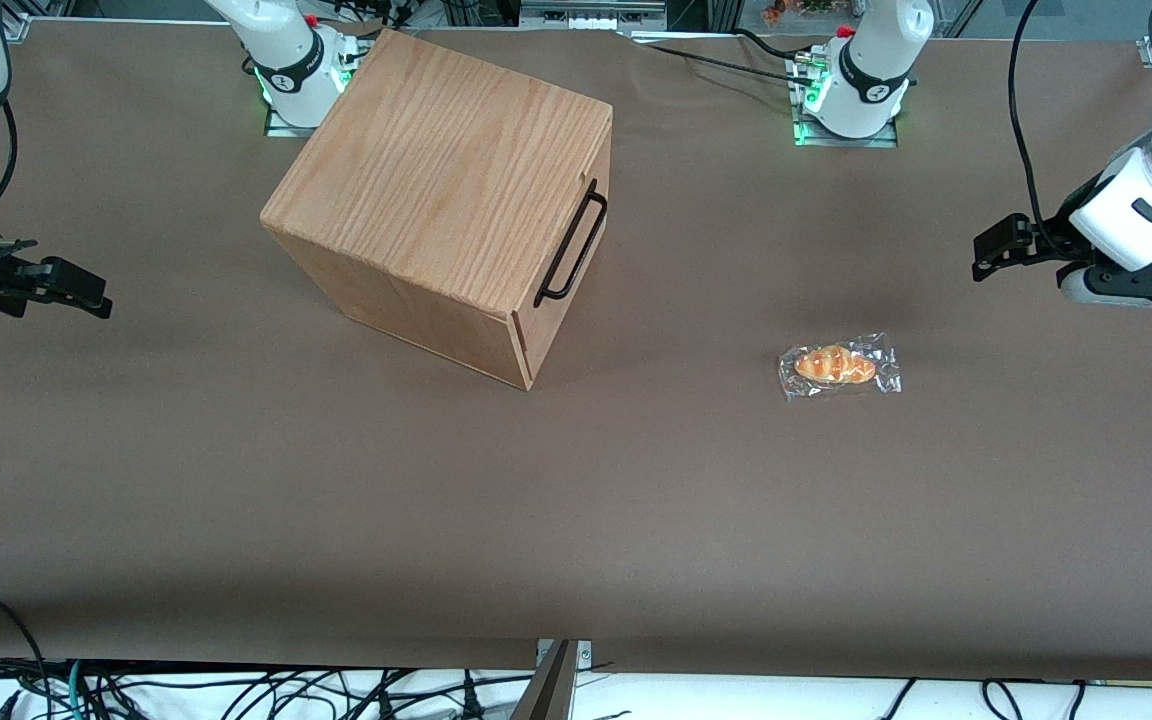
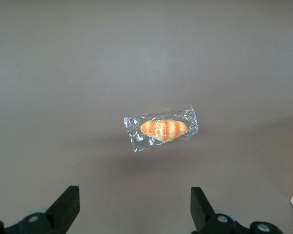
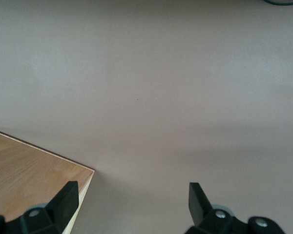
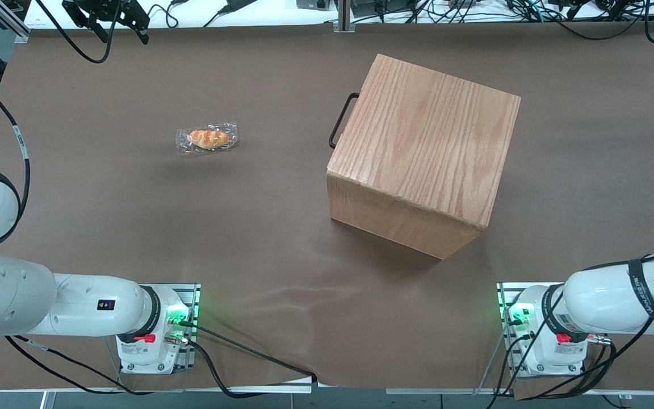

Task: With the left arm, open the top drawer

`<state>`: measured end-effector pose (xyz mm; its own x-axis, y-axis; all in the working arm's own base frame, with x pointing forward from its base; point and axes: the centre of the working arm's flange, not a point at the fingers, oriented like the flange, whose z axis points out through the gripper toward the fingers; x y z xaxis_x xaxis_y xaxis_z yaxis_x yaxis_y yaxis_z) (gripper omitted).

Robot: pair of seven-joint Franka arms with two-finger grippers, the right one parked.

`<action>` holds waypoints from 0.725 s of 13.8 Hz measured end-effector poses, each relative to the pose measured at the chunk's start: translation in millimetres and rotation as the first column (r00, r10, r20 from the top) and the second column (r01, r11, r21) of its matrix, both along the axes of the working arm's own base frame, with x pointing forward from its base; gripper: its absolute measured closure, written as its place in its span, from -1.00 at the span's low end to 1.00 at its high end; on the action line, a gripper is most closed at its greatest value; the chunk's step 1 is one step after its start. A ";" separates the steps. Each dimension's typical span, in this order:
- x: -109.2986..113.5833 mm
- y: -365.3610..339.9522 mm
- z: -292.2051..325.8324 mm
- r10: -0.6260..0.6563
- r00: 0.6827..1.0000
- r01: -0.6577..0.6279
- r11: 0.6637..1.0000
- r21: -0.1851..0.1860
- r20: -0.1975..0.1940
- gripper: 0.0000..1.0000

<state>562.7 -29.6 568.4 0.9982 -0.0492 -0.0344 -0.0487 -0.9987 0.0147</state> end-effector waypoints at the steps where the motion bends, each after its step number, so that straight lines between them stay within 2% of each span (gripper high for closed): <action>1: 0.0 0.0 0.0 0.000 1.000 0.000 1.000 0.000 0.000 -1.00; 10: -1.2 -6.3 2.7 -0.010 1.000 0.010 1.000 0.000 -0.005 -1.00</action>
<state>561.5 -36.0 571.1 0.9975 -0.0590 -0.0398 -0.0585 -0.9982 0.0149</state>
